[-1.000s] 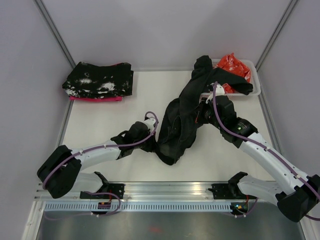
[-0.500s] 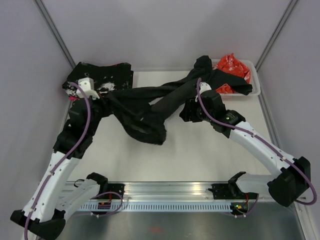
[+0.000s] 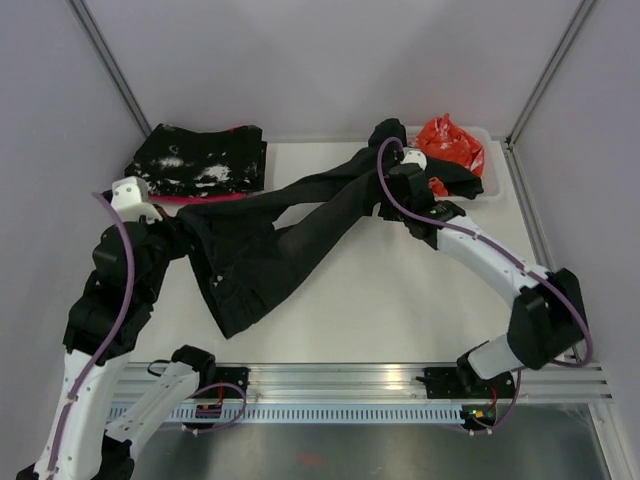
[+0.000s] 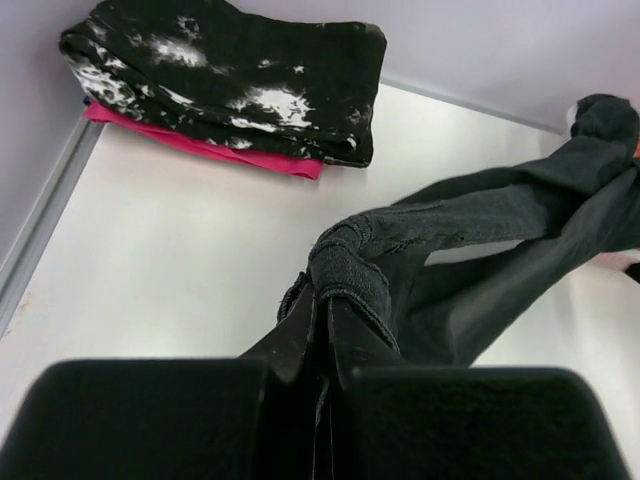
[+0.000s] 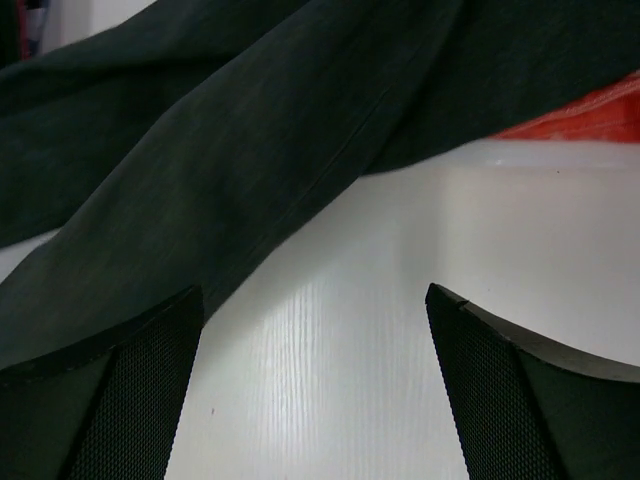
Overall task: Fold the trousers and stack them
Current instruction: Move the trousers to the center of the board
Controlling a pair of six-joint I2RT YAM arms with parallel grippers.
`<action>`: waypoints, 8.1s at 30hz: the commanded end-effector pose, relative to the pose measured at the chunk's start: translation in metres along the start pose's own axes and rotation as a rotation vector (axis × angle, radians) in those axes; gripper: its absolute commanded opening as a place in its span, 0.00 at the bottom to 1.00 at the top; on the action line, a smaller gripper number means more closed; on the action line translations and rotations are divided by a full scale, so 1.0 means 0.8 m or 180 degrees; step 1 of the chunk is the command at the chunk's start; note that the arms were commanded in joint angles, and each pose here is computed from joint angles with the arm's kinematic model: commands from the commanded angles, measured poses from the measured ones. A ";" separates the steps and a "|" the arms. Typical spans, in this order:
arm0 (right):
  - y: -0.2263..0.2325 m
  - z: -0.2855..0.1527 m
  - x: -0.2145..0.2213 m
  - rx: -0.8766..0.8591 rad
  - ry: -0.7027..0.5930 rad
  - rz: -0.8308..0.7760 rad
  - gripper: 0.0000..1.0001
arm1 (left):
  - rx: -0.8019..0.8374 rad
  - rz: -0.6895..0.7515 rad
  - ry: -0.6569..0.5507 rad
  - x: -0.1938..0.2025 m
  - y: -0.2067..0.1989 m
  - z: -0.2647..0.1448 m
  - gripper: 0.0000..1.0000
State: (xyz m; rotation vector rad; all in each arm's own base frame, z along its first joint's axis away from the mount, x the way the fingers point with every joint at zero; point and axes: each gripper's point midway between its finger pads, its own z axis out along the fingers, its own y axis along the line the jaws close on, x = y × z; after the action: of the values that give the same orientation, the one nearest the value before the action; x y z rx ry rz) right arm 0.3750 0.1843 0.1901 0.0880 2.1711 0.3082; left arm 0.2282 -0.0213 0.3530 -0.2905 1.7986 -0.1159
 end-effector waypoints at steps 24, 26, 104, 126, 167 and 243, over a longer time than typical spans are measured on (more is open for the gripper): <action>-0.170 0.150 -0.059 0.1074 -0.0795 0.1451 0.91 | -0.0372 0.0140 -0.0533 -0.089 0.048 -0.083 0.02; -0.181 0.138 -0.060 0.1148 -0.0864 0.1474 0.90 | -0.0354 0.0163 -0.0531 -0.090 0.046 -0.082 0.02; -0.380 0.138 -0.055 0.2049 -0.0978 0.2517 0.94 | -0.1044 0.0892 -0.0558 -0.179 0.084 -0.124 0.02; -0.409 0.145 -0.089 0.2040 -0.1218 0.2702 0.70 | -0.1023 0.0945 -0.0568 -0.181 0.080 -0.122 0.02; -0.503 0.096 -0.024 0.2981 -0.1320 0.3634 0.00 | -0.1415 0.1295 -0.0775 -0.184 0.097 -0.125 0.02; -0.102 -0.082 -0.142 0.0333 -0.1503 0.1015 0.00 | 0.0389 0.0286 0.1250 0.163 -0.050 0.037 0.02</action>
State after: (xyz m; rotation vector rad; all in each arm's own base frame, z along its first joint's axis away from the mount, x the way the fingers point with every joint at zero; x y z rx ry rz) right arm 0.4120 0.0764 0.2209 0.6655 1.8318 0.3227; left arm 0.2257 -0.0846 0.2298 -0.1174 2.1961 -0.1741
